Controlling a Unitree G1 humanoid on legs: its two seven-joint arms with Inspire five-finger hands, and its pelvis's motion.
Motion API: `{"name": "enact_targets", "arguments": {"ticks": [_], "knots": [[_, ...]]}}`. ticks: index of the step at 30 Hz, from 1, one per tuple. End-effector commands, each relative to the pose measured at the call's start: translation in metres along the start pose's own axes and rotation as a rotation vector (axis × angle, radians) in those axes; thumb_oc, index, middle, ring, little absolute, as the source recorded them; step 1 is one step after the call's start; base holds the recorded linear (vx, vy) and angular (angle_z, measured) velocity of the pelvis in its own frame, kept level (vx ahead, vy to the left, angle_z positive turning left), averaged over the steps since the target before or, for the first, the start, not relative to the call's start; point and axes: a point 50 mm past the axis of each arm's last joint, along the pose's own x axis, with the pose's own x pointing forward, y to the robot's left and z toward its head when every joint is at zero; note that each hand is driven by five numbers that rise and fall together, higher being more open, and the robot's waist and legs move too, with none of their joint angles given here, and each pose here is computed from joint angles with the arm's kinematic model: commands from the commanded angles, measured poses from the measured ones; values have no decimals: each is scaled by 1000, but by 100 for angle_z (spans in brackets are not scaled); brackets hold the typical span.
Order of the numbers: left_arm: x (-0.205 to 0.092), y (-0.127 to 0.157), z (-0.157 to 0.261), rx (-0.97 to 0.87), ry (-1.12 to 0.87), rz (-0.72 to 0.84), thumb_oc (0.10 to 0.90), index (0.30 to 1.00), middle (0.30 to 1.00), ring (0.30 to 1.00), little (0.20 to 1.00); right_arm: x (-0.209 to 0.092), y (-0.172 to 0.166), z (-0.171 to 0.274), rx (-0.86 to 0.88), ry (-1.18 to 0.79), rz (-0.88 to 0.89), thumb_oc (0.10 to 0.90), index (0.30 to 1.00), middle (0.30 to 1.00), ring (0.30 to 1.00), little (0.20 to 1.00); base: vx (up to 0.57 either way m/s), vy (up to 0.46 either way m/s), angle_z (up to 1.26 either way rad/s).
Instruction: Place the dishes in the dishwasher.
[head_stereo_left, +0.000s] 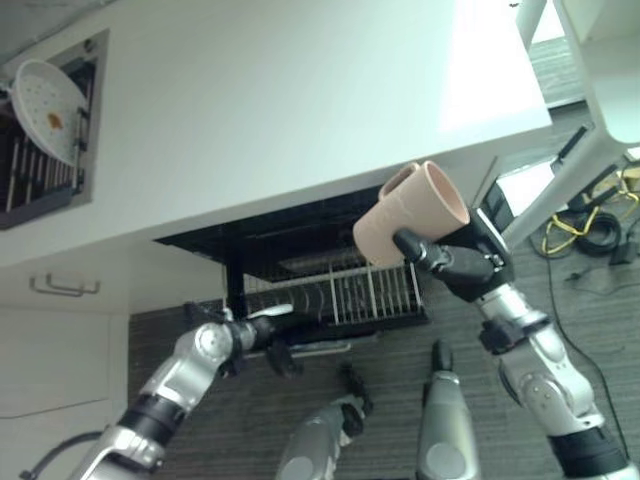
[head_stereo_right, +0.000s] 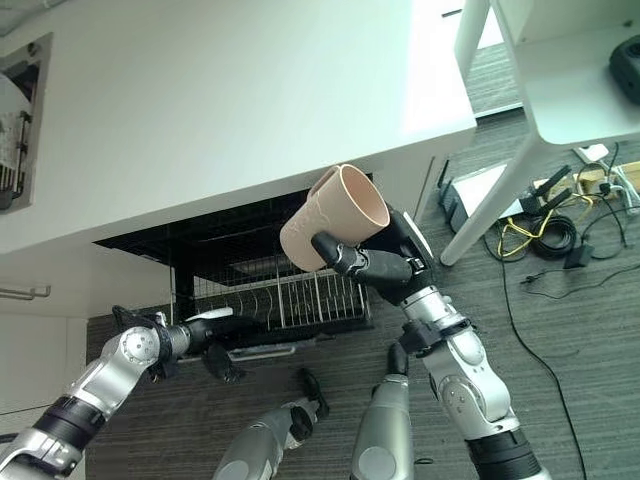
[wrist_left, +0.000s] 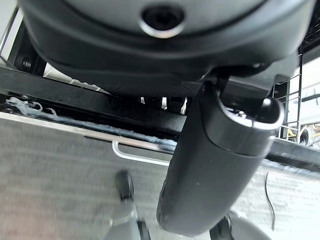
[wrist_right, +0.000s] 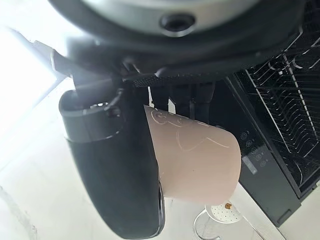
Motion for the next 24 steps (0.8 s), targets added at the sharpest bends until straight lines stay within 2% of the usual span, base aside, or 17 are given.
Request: {"name": "enact_targets", "arguments": {"ticks": [1,6,8,12,17,24], "knots": [[-6,-25,-9,-34,-2,-165,800,900,900,900,900,10,34,43,-51,-250,168,400,300,300,300,300,-15,-27,20],[-15,-19,-6,26,7,-141,800,900,900,900,900,9,34,39,-64,-236,151,400,300,300,300,300,-8,-29,19],[-22,-11,-1,30,-39,-92,800,900,900,900,900,8,29,30,-68,-168,109,400,300,300,300,300,0,-15,17],[-33,-7,-3,39,-22,-113,800,900,900,900,900,1,17,14,-94,-94,47,400,300,300,300,300,3,-21,10],[-40,-1,-3,4,-33,-62,800,900,900,900,900,-10,2,-15,8,58,-60,400,300,300,300,300,-8,5,13],[-62,31,20,33,-241,315,800,900,900,900,900,-27,-14,-40,-92,169,-111,400,300,300,300,300,-27,-23,11]]}}
